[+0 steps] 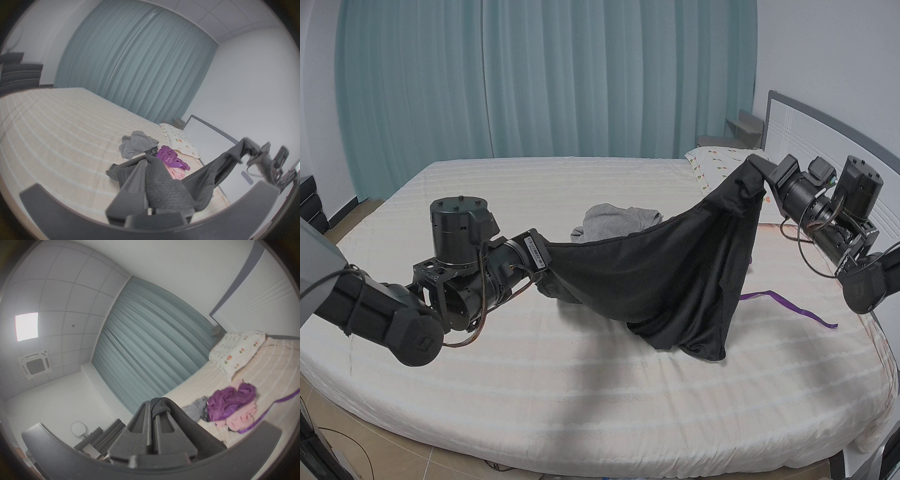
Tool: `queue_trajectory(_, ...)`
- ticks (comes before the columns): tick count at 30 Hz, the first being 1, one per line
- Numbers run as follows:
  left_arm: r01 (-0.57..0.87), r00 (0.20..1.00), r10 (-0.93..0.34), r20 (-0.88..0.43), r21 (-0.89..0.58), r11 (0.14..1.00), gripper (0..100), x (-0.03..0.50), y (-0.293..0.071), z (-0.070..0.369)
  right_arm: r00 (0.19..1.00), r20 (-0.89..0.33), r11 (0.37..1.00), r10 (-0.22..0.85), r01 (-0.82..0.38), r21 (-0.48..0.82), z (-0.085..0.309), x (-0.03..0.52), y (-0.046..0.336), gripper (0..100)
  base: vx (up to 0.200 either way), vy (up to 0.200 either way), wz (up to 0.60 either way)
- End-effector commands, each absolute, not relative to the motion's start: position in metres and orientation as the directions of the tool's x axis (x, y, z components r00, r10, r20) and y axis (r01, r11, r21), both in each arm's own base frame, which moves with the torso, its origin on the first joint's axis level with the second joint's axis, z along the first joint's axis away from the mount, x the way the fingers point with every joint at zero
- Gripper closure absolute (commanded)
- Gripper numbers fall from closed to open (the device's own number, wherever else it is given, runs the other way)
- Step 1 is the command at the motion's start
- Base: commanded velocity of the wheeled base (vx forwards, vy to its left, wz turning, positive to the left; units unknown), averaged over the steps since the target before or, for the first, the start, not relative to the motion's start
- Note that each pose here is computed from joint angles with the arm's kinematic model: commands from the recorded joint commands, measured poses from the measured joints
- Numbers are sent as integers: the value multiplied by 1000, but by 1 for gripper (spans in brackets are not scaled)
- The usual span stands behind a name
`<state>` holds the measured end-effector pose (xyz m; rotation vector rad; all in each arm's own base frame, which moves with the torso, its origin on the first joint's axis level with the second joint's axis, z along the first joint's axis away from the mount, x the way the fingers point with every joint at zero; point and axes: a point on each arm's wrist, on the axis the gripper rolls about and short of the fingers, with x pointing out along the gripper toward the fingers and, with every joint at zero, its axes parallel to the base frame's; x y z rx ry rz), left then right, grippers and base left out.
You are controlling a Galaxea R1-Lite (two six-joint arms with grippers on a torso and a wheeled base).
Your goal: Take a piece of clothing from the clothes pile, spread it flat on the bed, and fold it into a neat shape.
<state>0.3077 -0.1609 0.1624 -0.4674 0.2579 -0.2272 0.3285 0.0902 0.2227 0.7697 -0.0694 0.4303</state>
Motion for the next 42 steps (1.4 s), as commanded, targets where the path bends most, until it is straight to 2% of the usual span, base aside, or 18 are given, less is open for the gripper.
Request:
queue_trajectory(1,24,924,-236,-299,-573,819,100,285,-142,139,923,-90,693,373,-213,688,136,318,98,100,0,0,0)
queue_trajectory(6,-37,891,-246,-381,-601,798,100,281,-140,112,904,-149,684,402,-188,705,109,317,109,100,0,0,0)
queue_trajectory(15,-62,879,-271,-391,-658,751,100,271,-136,86,878,-206,661,432,-153,735,92,305,121,100,0,0,0)
queue_trajectory(18,-60,872,-283,-399,-661,748,100,268,-136,79,871,-226,661,437,-141,737,87,303,123,100,-200,0,0)
queue_trajectory(24,-74,866,-277,-417,-654,753,100,266,-134,74,863,-230,659,449,-145,738,87,294,125,100,-200,0,0)
queue_trajectory(39,-96,879,-248,-408,-661,745,100,269,-128,76,884,-202,662,421,-147,735,87,291,125,100,0,0,0)
queue_trajectory(42,-103,883,-247,-399,-679,727,100,271,-126,79,895,-182,662,408,-153,734,89,291,127,100,0,200,0)
